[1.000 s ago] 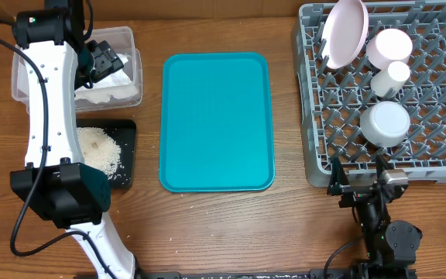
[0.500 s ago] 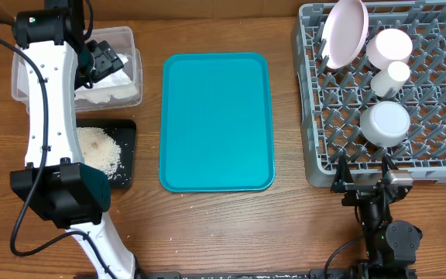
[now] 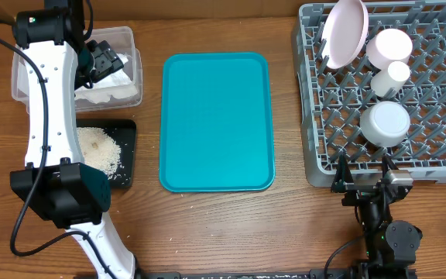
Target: Sort waste into correct bins and load items into the dishwasher
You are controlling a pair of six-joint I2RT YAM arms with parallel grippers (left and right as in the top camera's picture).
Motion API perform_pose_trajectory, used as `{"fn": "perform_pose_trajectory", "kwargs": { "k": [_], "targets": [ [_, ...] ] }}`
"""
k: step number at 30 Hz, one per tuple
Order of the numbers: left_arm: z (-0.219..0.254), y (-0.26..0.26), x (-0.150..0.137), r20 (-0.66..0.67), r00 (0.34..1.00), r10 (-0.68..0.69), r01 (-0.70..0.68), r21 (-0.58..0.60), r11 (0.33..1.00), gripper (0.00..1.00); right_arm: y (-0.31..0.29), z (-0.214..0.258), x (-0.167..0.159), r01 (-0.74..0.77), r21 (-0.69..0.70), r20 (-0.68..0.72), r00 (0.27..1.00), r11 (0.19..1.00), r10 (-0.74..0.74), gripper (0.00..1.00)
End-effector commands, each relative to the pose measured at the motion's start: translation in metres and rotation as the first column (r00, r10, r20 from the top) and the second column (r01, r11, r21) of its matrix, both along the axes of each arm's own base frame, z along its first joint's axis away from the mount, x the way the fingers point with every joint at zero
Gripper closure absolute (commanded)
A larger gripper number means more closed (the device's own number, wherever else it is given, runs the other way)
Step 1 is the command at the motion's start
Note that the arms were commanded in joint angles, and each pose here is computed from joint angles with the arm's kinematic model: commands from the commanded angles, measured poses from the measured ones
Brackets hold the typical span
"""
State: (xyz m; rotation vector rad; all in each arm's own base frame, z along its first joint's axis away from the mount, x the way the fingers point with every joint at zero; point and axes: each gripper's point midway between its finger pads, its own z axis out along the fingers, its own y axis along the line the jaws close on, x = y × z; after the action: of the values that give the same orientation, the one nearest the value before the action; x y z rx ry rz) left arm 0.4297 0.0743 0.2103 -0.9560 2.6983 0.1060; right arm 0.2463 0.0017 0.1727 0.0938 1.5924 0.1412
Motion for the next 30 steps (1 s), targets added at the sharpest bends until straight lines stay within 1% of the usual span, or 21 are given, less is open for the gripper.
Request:
{"fn": "perform_pose_trajectory", "kwargs": {
  "k": [1,11,13,19,23,24,25,30],
  "targets": [
    [0.005,-0.001,0.001,0.014,1.000,-0.001,0.001,0.001,1.000,0.00,-0.001,-0.002,0.000,0.007,0.000,0.002,1.000,1.000,-0.007,0.00],
    [0.006,0.002,0.003,0.021,1.000,0.001,-0.002,0.014,1.000,0.00,-0.001,-0.002,0.000,0.007,0.000,0.002,1.000,1.000,-0.007,0.00],
    [0.006,0.005,-0.001,-0.002,0.999,-0.037,0.037,0.044,0.998,0.00,-0.001,-0.002,0.000,0.007,0.000,0.002,1.000,1.000,-0.007,0.00],
    [0.002,0.001,-0.015,-0.086,0.986,-0.146,0.151,0.053,0.987,0.00,-0.001,-0.002,0.000,0.007,0.000,0.002,1.000,1.000,-0.007,0.00],
    [0.001,-0.007,-0.022,-0.153,0.933,-0.324,0.337,0.066,0.939,0.00,-0.001,-0.002,0.000,0.007,0.000,0.002,1.000,1.000,-0.007,0.00],
    [0.002,-0.010,-0.022,-0.153,0.919,-0.363,0.377,0.073,0.923,0.00,-0.001,-0.002,0.000,0.007,0.000,0.002,1.000,1.000,-0.007,0.00],
    [0.005,-0.011,-0.024,-0.146,0.916,-0.373,0.387,0.078,0.919,0.00,-0.001,-0.002,0.000,0.007,0.000,0.002,1.000,1.000,-0.007,0.00],
    [0.022,-0.015,-0.033,-0.056,0.924,-0.377,0.381,0.109,0.918,0.00,-0.001,-0.002,0.000,0.007,0.000,0.002,1.000,1.000,-0.007,0.00]
  ]
}}
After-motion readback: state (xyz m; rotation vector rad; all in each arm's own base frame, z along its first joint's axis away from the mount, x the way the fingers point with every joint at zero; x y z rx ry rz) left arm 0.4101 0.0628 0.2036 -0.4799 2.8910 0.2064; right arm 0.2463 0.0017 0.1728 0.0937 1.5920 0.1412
